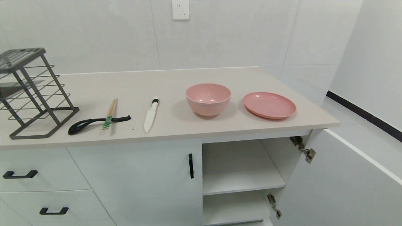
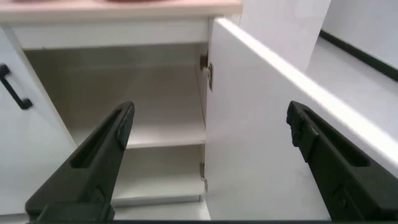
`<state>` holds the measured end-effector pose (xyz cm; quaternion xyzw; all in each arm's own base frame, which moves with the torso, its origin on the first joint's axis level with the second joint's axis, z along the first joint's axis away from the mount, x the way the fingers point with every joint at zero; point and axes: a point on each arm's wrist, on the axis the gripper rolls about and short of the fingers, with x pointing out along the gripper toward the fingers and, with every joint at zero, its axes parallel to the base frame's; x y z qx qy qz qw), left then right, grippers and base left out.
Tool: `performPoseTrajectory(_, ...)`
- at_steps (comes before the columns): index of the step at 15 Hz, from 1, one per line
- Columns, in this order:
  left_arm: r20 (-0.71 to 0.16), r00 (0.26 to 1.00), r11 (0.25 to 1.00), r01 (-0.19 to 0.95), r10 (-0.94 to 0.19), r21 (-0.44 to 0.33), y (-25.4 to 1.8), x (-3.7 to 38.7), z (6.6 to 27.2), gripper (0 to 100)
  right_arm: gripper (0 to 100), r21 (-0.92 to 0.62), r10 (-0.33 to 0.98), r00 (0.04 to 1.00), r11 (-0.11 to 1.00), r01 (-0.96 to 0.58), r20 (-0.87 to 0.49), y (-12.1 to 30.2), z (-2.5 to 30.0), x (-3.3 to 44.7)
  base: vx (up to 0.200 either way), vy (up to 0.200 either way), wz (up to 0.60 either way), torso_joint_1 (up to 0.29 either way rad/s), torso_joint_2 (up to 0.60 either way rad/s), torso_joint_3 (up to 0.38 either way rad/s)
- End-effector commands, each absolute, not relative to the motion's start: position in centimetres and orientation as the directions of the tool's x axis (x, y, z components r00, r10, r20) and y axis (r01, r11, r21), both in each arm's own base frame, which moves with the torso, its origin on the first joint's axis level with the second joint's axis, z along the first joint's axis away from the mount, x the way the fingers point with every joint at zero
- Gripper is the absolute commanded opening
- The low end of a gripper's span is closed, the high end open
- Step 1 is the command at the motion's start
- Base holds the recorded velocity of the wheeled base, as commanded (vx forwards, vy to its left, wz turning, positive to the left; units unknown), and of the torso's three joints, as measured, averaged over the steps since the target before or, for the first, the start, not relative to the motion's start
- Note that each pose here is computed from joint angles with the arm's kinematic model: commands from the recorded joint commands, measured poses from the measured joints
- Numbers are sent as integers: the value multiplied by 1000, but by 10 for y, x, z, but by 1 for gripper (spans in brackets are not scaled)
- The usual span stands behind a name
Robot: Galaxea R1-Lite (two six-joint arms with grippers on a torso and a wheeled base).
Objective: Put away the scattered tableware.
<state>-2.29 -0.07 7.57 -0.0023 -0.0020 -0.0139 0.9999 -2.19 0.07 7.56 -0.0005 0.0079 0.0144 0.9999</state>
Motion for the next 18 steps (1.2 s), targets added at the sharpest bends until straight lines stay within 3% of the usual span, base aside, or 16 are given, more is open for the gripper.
performPoseTrajectory(1,3,1000,1000,28,-28,-5,-1,-23,76,100,100,-1,29,999,1000,-29,-17,1,76,-22,0,0,0,36,-476,-212)
performPoseTrajectory(15,3,1000,1000,28,-28,-6,-1,-23,76,100,100,-1,29,999,1000,-29,-17,1,76,-22,0,0,0,301,-515,-247)
performPoseTrajectory(18,2,1000,1000,29,-29,-8,-1,-23,76,100,100,-1,29,999,1000,-29,-18,1,75,-22,67,0,0,150,-290,-139)
